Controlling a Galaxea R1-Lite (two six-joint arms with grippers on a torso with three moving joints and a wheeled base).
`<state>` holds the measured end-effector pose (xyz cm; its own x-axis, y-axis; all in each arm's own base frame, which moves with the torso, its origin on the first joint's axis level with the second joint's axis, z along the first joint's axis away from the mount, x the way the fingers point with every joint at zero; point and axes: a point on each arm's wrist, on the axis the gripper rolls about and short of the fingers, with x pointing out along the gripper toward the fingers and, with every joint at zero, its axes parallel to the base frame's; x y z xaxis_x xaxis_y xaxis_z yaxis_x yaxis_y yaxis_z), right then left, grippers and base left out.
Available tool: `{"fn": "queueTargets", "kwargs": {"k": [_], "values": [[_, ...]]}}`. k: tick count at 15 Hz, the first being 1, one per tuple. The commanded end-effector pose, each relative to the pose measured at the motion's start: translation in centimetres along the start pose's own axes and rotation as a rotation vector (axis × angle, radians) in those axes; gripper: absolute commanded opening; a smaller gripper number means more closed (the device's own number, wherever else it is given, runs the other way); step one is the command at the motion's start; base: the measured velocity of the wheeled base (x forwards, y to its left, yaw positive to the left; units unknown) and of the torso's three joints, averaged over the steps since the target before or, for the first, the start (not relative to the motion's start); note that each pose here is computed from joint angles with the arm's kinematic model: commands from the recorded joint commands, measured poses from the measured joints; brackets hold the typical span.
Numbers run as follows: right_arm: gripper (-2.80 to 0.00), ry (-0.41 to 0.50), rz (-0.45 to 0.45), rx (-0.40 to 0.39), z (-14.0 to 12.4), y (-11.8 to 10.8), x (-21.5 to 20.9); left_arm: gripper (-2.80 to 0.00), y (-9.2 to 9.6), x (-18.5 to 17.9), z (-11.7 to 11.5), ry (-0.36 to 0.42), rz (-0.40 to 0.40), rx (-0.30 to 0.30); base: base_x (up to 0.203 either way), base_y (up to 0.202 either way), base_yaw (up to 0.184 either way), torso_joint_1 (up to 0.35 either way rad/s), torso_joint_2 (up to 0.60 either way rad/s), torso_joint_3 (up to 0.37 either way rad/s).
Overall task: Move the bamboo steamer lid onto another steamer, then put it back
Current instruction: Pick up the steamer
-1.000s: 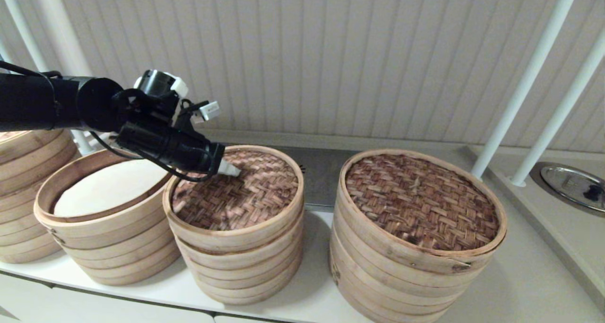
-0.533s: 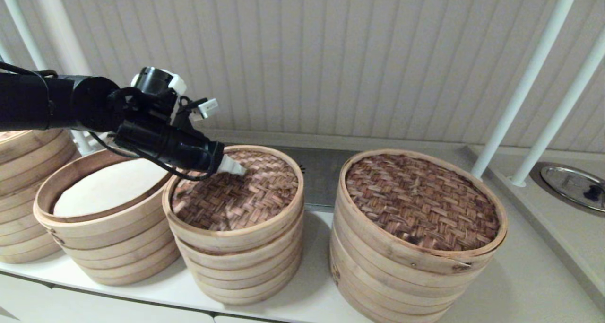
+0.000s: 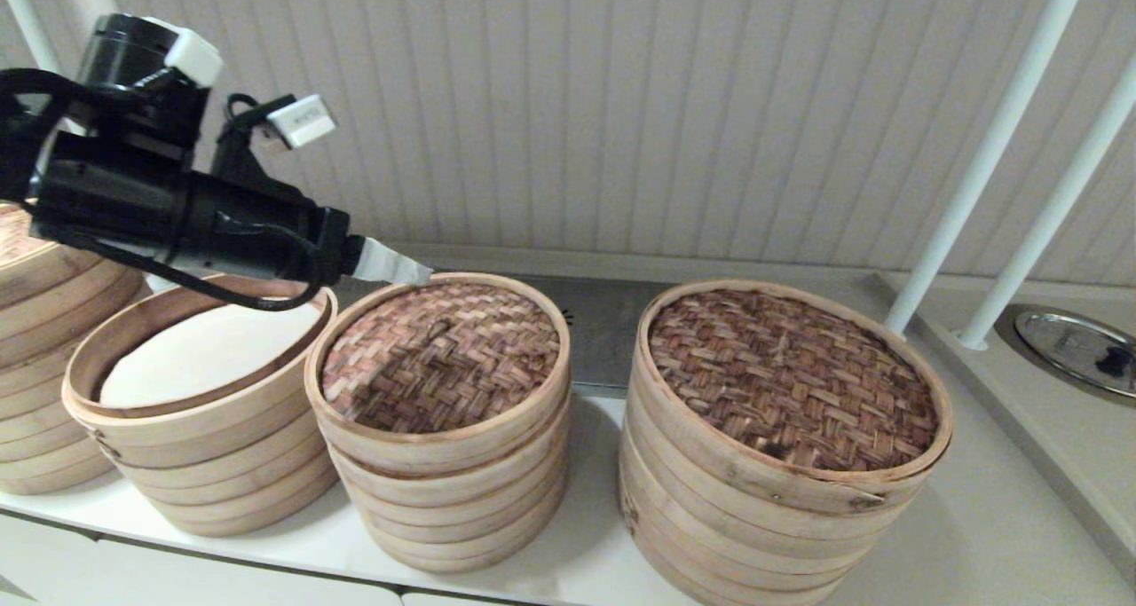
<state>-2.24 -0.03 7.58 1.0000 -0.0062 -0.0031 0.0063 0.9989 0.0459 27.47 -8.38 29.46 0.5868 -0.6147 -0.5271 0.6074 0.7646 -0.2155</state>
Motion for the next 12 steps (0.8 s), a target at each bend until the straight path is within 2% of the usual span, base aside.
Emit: {"fn": "queueTargets", "kwargs": {"k": [1, 2, 5, 9, 12], "values": [[-2.8, 0.005, 0.0, 0.0, -0.1, 0.0, 0.0, -0.97, -2.0, -5.3, -0.5, -0.098, 0.025, 0.036, 0.0, 0.0, 0.0, 0.0, 0.0, 0.0], [-2.8, 0.005, 0.0, 0.0, -0.1, 0.0, 0.0, -2.8, -2.5, -7.1, -1.4, -0.124, 0.053, 0.037, 0.0, 0.0, 0.0, 0.0, 0.0, 0.0], [-2.8, 0.005, 0.0, 0.0, -0.1, 0.0, 0.0, -2.8, -3.9, -11.5, -5.2, -0.168, 0.158, 0.022, 0.0, 0.0, 0.0, 0.0, 0.0, 0.0], [-2.8, 0.005, 0.0, 0.0, -0.1, 0.0, 0.0, -2.8, -6.3, -15.3, -11.7, -0.209, 0.356, -0.002, 0.0, 0.0, 0.0, 0.0, 0.0, 0.0], [-2.8, 0.005, 0.001, 0.0, -0.1, 0.0, 0.0, -2.8, -7.1, -16.0, -17.1, -0.216, 0.509, -0.07, 0.0, 0.0, 0.0, 0.0, 0.0, 0.0]]}}
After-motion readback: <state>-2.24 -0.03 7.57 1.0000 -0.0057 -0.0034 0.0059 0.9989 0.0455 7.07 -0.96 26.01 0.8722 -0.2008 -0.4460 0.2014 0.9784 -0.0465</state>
